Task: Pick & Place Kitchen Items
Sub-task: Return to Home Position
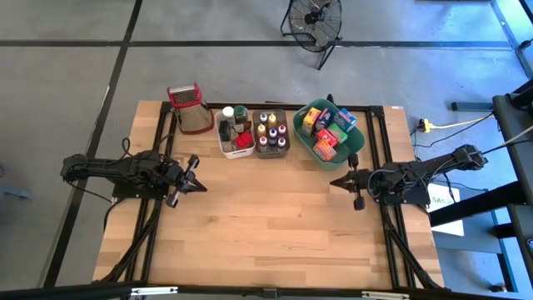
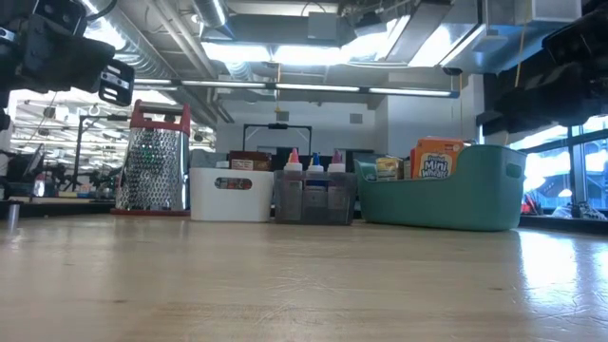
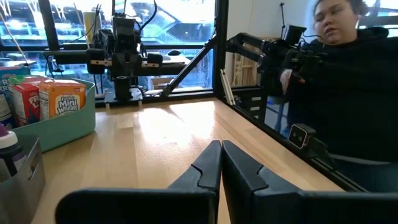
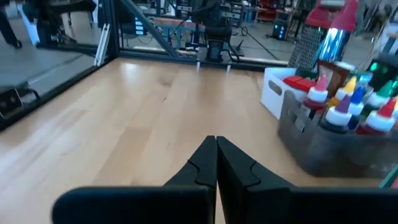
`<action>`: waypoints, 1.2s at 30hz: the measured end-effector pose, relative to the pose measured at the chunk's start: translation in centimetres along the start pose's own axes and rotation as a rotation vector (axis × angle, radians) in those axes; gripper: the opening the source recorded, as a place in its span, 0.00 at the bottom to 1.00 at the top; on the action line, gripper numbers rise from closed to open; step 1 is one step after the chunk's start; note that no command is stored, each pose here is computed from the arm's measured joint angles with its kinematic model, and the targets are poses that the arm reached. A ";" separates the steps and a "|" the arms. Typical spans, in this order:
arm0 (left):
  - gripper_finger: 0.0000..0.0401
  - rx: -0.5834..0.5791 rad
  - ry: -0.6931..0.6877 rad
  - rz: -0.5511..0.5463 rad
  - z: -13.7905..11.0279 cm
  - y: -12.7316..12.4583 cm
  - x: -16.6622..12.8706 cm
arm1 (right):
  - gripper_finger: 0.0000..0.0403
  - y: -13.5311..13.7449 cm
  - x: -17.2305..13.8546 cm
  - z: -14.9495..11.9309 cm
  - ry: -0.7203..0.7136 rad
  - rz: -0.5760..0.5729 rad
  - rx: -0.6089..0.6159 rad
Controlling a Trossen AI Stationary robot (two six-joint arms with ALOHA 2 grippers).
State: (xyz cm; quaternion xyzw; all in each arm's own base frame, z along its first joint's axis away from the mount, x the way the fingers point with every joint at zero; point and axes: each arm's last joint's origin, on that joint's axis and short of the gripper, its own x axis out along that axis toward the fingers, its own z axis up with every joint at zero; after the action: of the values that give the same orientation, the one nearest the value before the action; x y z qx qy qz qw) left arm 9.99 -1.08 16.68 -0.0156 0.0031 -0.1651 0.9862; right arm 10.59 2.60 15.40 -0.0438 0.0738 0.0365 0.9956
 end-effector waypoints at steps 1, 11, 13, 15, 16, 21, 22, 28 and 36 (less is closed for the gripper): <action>0.02 0.000 0.000 0.000 0.0 0.0 0.0 | 0.01 0.0 0.0 0.0 0.000 0.000 0.026; 0.01 0.000 0.000 0.000 0.0 0.0 0.0 | 0.01 0.0 0.0 0.0 0.000 -0.003 0.065; 0.02 0.000 0.000 0.000 0.0 0.0 0.0 | 0.01 0.0 -0.1 0.1 -0.007 -0.002 0.067; 0.02 0.000 0.000 0.000 0.0 0.0 0.0 | 0.01 -0.1 -0.2 0.2 -0.025 -0.003 0.071; 0.02 0.000 0.000 0.000 0.0 0.0 0.0 | 0.01 -0.1 -0.2 0.3 -0.036 -0.003 0.074; 0.03 0.000 0.000 0.000 0.0 0.0 0.0 | 0.01 -0.2 -0.8 0.9 -0.122 -0.004 0.094; 0.02 0.000 0.000 0.000 0.0 0.0 0.0 | 0.01 -0.3 -1.0 1.1 -0.140 -0.004 0.099; 0.01 0.000 0.001 0.000 0.0 0.0 0.0 | 0.01 -0.4 -1.5 1.6 -0.211 -0.005 0.116; 0.03 0.000 0.001 0.000 0.0 0.0 0.0 | 0.01 -0.4 -1.5 1.6 -0.210 -0.004 0.115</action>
State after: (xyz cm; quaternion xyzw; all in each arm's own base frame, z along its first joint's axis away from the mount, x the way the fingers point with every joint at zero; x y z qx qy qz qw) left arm 9.99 -1.08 16.66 -0.0155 0.0034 -0.1650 0.9862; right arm 9.37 2.22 17.19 0.0175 -0.0290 0.0348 0.9988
